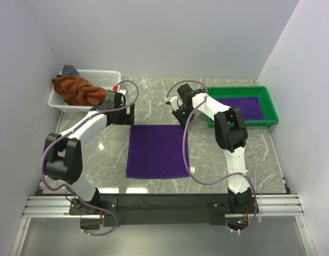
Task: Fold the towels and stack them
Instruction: Fold the towel
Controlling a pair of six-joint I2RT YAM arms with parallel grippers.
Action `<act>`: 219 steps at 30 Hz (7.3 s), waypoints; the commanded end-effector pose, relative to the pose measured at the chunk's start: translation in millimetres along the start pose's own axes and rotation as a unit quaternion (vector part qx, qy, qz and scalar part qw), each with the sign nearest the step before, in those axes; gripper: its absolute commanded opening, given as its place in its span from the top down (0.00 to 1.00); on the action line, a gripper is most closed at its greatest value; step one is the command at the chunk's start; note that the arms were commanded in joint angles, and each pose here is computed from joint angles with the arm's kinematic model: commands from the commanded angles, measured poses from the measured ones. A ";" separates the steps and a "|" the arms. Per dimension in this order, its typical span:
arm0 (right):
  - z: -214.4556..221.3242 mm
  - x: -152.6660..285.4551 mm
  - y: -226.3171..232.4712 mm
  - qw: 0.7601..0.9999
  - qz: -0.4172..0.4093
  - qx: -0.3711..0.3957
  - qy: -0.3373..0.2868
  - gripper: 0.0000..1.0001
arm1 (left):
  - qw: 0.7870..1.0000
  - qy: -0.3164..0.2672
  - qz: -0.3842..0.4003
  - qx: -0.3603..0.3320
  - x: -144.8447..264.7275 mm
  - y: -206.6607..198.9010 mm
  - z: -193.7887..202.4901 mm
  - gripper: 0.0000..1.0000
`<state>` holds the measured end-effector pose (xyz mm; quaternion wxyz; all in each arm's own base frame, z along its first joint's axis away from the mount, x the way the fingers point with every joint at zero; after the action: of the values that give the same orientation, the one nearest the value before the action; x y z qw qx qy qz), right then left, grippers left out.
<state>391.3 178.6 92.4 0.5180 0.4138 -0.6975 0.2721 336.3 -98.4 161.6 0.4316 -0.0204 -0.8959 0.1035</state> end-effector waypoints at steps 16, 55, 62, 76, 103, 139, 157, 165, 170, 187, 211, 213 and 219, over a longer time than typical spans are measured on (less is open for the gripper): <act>13.6 -7.8 7.1 1.000 0.014 0.009 0.027 1.00 | 0.967 0.110 0.116 -0.200 -60.5 -16.2 -12.7 0.27; 13.7 -1.4 9.6 0.998 0.051 0.009 0.022 1.00 | 0.953 0.250 0.060 -0.162 -104.7 9.0 56.7 0.91; 4.2 12.9 -3.3 0.994 0.109 0.014 0.004 1.00 | 0.965 0.191 0.055 -0.173 -92.5 2.2 26.7 0.99; -27.7 45.3 -31.7 0.973 0.221 0.038 -0.055 1.00 | 0.976 0.033 0.063 -0.204 -79.6 -14.9 -41.9 0.99; -13.6 88.2 0.3 0.947 0.307 0.045 -0.087 1.00 | 0.977 -0.079 0.083 -0.178 -0.3 -18.9 -47.9 0.99; 34.6 115.7 75.9 0.931 0.342 0.024 -0.126 1.00 | 0.991 -0.088 0.073 -0.076 46.0 -21.3 29.5 0.99; 66.5 72.2 102.6 0.961 0.269 0.014 -0.065 1.00 | 0.995 -0.024 0.068 -0.062 35.5 -18.6 55.4 0.99; 67.1 58.1 109.7 0.968 0.248 0.021 -0.039 1.00 | 0.997 0.035 0.043 -0.056 22.1 -17.3 77.3 0.99; 68.0 51.3 112.9 0.971 0.239 0.021 -0.027 1.00 | 0.996 0.052 0.041 -0.056 17.5 -20.0 82.9 0.99; 58.8 72.8 114.4 0.965 0.257 0.020 -0.056 1.00 | 0.998 0.029 0.022 -0.047 32.2 -24.7 68.3 0.99; 79.1 51.8 129.8 0.975 0.217 0.036 -0.004 1.00 | 0.996 0.079 0.030 -0.012 30.4 -23.2 91.9 0.99; 81.2 47.7 129.8 0.976 0.214 0.037 0.005 1.00 | 0.996 0.081 0.027 -0.006 30.1 -22.6 93.0 0.99; 78.4 53.6 126.1 0.972 0.234 0.034 0.003 1.00 | 0.997 0.075 0.019 -0.004 34.6 -21.7 90.2 0.99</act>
<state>240.9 170.7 123.3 0.4198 0.2748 -0.7691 0.3959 248.8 -134.0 136.0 0.4931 -0.0621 -0.8610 0.1080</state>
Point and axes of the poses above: each gripper's point midway between its finger pads, its own x axis back along the fingers, its own y axis along the line the jaws close on, z = x × y, the point moved 8 cm from there along x, back along the fingers, and after that the axes turned 10 degrees about x, right-handed, at the moved point
